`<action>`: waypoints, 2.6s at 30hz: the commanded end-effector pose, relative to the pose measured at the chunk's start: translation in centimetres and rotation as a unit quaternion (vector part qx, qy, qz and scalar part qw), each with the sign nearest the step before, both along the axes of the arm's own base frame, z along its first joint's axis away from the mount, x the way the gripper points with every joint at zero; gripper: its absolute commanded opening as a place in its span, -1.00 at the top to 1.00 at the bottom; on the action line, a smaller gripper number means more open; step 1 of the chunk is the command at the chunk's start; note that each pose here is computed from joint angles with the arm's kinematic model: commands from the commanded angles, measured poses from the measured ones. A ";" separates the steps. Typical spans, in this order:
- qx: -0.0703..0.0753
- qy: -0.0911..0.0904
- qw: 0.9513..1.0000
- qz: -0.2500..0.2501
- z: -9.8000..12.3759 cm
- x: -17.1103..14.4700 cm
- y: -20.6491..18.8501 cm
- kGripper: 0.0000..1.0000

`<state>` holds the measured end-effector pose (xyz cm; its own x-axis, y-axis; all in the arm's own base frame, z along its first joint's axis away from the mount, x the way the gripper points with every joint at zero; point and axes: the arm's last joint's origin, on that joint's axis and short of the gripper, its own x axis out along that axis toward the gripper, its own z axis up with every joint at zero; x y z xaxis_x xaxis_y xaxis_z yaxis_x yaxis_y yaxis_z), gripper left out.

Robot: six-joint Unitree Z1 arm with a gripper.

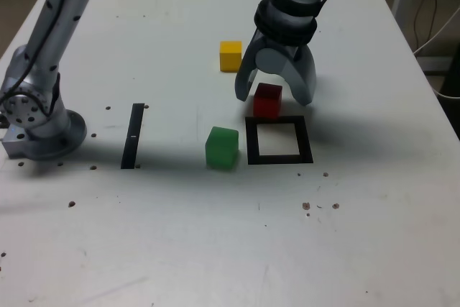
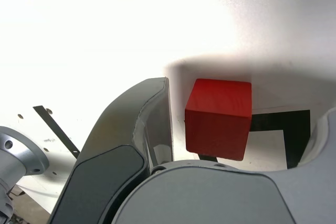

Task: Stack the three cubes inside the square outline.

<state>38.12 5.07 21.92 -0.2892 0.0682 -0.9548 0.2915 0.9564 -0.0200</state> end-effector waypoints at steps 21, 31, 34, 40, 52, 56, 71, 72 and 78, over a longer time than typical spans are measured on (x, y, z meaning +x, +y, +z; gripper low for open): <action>0.006 0.012 1.000 0.010 -1.5 0.4 0.4 0.23; 0.004 0.013 1.000 0.010 -1.4 0.3 0.3 0.23; 0.004 0.012 1.000 0.010 -1.3 0.3 0.3 0.23; 0.005 0.002 1.000 0.010 -0.5 0.1 0.1 0.23; -0.003 -0.022 0.998 0.066 2.2 -0.8 -1.9 0.23; -0.016 -0.026 0.995 0.094 2.4 -0.8 -3.1 0.23; -0.023 -0.031 0.993 0.109 2.2 -0.8 -5.4 0.23; -0.023 -0.031 0.993 0.108 2.1 -0.8 -5.5 0.23; -0.023 -0.031 0.994 0.106 1.1 -0.7 -5.7 0.22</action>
